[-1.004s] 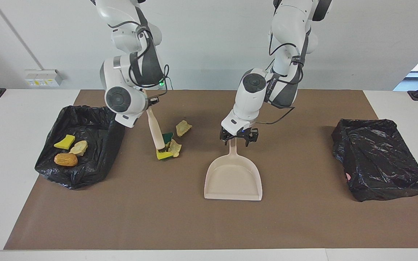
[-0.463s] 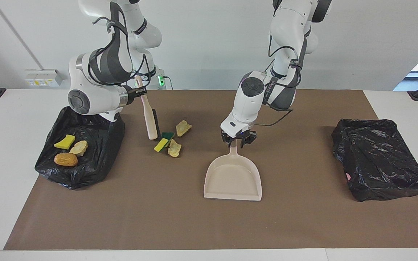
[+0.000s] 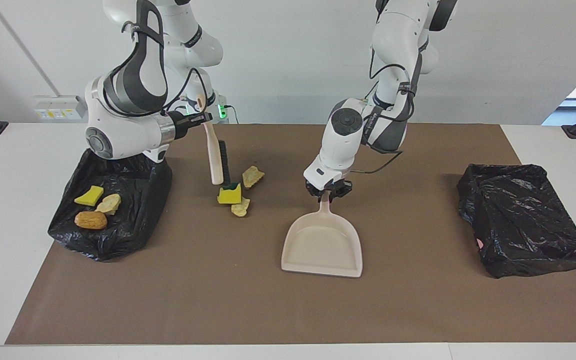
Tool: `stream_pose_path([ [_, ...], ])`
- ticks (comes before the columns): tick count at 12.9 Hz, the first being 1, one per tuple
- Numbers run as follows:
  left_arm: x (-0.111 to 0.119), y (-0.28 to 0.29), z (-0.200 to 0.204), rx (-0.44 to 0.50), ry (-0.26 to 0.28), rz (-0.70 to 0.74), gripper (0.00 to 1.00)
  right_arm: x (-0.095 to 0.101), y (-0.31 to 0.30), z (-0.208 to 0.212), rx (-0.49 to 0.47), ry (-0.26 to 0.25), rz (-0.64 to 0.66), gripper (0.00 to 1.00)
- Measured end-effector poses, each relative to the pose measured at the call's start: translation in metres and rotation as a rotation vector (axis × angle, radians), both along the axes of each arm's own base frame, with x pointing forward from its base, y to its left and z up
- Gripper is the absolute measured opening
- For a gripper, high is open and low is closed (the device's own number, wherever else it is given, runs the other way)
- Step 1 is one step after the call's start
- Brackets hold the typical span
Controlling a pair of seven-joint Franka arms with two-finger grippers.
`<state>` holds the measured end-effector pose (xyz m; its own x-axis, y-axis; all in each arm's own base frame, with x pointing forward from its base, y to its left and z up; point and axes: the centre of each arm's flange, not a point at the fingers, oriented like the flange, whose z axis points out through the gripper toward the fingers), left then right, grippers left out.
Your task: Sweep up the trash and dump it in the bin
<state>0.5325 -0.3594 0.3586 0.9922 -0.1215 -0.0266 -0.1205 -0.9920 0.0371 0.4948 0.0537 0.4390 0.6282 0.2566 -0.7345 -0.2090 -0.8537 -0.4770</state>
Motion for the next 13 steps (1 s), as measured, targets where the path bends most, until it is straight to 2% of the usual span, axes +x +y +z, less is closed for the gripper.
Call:
stream_pose_path([
  [2, 0.000, 0.001, 0.002, 0.002, -0.002, -0.031, 0.32, -0.002, 0.000, 0.001, 0.001, 0.003, -0.008, 0.27],
  [7, 0.000, 0.015, 0.021, 0.014, 0.007, -0.254, 0.32, 0.007, -0.005, 0.029, -0.052, -0.031, -0.036, 0.27],
  [9, -0.001, 0.019, 0.020, 0.035, 0.025, -0.335, 0.32, 0.012, -0.015, 0.042, -0.134, -0.074, -0.028, 0.27],
  [11, 0.000, 0.023, 0.023, 0.060, 0.019, -0.378, 0.32, 0.023, -0.028, 0.036, -0.275, -0.168, -0.015, 0.27],
  [13, 0.000, 0.025, 0.027, 0.065, 0.018, -0.396, 0.32, 0.028, -0.021, 0.019, -0.368, -0.241, 0.022, 0.27],
])
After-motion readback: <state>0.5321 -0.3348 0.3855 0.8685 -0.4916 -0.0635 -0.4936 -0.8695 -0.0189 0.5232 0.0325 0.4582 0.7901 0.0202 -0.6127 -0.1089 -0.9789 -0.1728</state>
